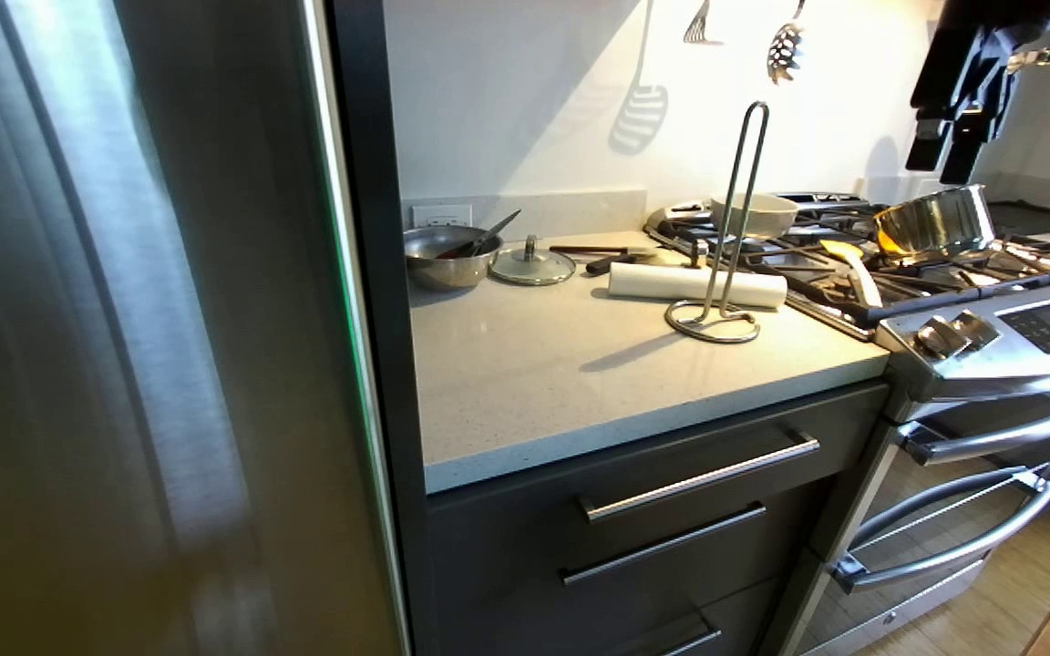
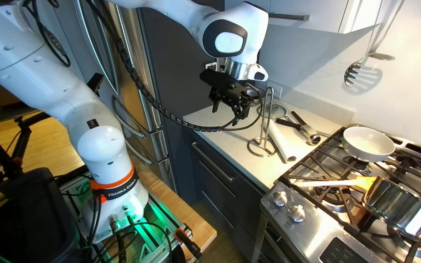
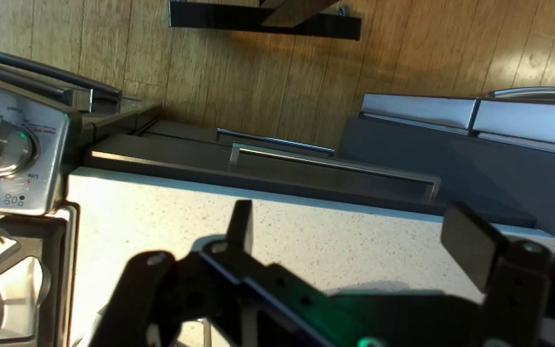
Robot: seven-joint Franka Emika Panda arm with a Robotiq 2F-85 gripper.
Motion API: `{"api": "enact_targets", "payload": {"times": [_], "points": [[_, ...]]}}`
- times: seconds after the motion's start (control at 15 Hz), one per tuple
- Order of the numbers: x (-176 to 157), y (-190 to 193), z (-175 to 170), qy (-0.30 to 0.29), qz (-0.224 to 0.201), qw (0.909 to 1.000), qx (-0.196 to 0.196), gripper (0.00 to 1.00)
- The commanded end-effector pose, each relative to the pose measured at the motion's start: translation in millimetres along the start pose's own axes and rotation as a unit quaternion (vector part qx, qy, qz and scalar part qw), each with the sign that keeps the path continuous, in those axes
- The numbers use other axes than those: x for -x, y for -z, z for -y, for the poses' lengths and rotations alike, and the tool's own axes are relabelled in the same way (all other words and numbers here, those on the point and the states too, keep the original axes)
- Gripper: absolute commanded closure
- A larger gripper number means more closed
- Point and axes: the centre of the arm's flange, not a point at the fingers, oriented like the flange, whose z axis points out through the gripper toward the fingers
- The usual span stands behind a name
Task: Put the paper towel roll on the silver stand
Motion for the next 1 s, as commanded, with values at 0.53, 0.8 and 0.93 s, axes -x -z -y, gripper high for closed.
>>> {"api": "enact_targets", "payload": {"times": [0.53,0.8,0.93], "points": [[12,-48,-155,0.038,-0.039,0.9983,-0.019,0.0],[18,-49,-151,0.027,-0.054,0.998,-0.016,0.0],[16,-52,-157,0.026,-0.055,0.998,-0.018,0.0]]}}
